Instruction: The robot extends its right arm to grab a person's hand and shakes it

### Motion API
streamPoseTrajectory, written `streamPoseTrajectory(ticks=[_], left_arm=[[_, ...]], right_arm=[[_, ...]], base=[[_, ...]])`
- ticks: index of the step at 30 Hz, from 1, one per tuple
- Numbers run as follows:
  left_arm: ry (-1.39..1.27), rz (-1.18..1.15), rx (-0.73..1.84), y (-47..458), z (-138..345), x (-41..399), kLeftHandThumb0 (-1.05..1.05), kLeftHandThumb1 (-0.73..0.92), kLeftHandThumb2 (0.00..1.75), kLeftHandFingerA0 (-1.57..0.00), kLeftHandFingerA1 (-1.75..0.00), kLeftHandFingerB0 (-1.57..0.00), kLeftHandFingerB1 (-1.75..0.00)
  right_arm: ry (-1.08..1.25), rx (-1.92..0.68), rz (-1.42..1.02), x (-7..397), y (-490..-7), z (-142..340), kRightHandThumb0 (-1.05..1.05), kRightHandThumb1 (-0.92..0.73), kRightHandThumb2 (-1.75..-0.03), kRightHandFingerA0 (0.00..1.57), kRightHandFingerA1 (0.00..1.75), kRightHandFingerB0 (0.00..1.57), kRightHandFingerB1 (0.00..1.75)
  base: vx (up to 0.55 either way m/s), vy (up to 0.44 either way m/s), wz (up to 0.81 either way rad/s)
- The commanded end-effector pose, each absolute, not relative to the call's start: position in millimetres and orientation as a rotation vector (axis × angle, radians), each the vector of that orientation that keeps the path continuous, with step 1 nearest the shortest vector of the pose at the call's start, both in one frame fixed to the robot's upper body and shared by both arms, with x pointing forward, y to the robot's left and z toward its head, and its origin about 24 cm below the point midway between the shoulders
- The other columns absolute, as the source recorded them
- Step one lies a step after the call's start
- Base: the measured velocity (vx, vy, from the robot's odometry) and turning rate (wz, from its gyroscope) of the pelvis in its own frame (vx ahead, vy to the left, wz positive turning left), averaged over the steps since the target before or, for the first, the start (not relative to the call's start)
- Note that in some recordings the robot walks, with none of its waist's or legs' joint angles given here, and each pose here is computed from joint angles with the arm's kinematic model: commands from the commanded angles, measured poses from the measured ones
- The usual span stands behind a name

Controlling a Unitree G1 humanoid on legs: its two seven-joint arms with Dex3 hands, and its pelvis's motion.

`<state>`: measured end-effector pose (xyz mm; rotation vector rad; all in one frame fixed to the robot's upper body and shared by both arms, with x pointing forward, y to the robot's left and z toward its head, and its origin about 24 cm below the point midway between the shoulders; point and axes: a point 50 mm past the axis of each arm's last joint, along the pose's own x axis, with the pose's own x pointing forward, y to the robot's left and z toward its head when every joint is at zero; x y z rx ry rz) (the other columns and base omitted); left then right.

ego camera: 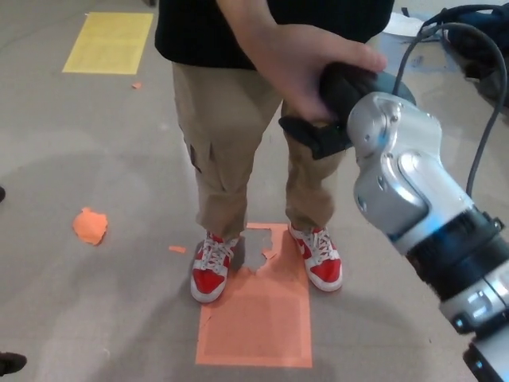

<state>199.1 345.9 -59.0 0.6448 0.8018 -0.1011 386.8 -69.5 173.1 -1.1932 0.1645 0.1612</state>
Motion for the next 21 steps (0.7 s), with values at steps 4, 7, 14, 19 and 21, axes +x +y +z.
streamPoseTrajectory(ticks=[4, 7, 14, 19, 21], left_arm=[[0.796, -0.08, 0.662, 354.9, -54.1, 195.3, -0.54, 0.88, 0.66, -0.3, -0.36, -0.21, -0.3], [0.784, -0.075, 0.64, 355.4, -53.4, 194.7, -0.52, 0.89, 0.66, -0.3, -0.37, -0.22, -0.31], [0.781, -0.087, 0.653, 355.3, -53.4, 193.9, -0.51, 0.9, 0.66, -0.31, -0.38, -0.24, -0.32], [0.791, -0.08, 0.664, 355.2, -54.2, 194.1, -0.51, 0.89, 0.66, -0.35, -0.38, -0.27, -0.32], [0.795, -0.083, 0.661, 355.3, -55.5, 191.8, -0.51, 0.89, 0.66, -0.35, -0.38, -0.27, -0.32]], right_arm=[[-0.073, -1.019, -0.013, 407.7, -69.6, 174.5, -0.65, -0.92, -0.82, 1.16, 0.65, 1.02, 0.79], [-0.108, -0.902, 0.019, 406.7, -66.3, 169.0, -0.49, -0.92, -0.73, 1.29, 0.81, 1.03, 0.74], [-0.144, -0.84, 0.029, 405.2, -67.3, 162.3, -0.37, -0.89, -0.66, 1.2, 0.86, 0.97, 0.9], [-0.177, -0.848, 0.022, 406.1, -65.9, 166.1, -0.37, -0.89, -0.67, 1.17, 0.76, 0.98, 0.8], [-0.192, -0.835, 0.019, 405.1, -65.5, 164.7, -0.38, -0.88, -0.66, 1.15, 0.74, 0.99, 0.8]], base=[[0.0, 0.0, 0.0], [0.0, 0.0, 0.0], [0.0, 0.0, 0.0], [0.0, 0.0, 0.0], [0.0, 0.0, 0.0]])
